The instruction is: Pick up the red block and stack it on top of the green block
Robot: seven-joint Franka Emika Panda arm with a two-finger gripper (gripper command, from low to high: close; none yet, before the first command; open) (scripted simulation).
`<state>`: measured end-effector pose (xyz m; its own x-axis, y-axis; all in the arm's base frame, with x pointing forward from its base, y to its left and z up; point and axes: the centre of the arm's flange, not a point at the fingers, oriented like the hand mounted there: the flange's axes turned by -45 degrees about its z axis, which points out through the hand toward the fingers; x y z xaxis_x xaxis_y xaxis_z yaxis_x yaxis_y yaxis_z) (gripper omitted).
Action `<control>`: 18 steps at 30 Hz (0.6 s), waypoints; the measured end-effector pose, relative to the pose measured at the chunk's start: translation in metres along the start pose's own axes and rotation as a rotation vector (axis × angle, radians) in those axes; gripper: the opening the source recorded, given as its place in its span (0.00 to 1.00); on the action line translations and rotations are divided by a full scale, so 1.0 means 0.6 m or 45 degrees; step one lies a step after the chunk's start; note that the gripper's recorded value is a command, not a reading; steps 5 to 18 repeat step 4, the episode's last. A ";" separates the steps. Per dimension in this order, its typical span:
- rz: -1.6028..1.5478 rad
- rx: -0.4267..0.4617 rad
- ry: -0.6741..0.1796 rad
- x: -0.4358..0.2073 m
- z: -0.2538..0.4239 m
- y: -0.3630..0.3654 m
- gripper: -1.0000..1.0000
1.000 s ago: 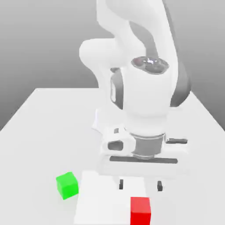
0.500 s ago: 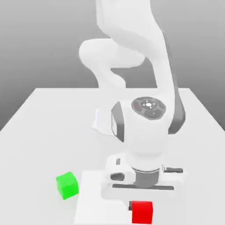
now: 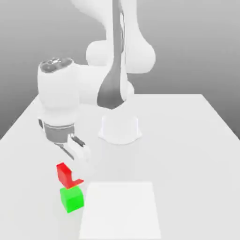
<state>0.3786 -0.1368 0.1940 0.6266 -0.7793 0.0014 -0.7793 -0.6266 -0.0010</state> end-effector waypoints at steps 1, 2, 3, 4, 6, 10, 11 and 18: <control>0.002 0.000 0.000 -0.001 0.014 0.001 1.00; 0.002 0.000 0.000 -0.001 0.014 0.001 1.00; 0.002 0.000 0.000 -0.001 0.014 0.001 1.00; 0.002 0.000 0.000 -0.001 0.014 0.001 1.00; 0.002 0.000 0.000 -0.001 0.014 0.001 1.00; 0.002 0.000 0.000 -0.001 0.014 0.001 1.00; 0.002 0.000 0.000 -0.001 0.014 0.001 1.00; 0.002 0.000 0.000 -0.001 0.014 0.001 1.00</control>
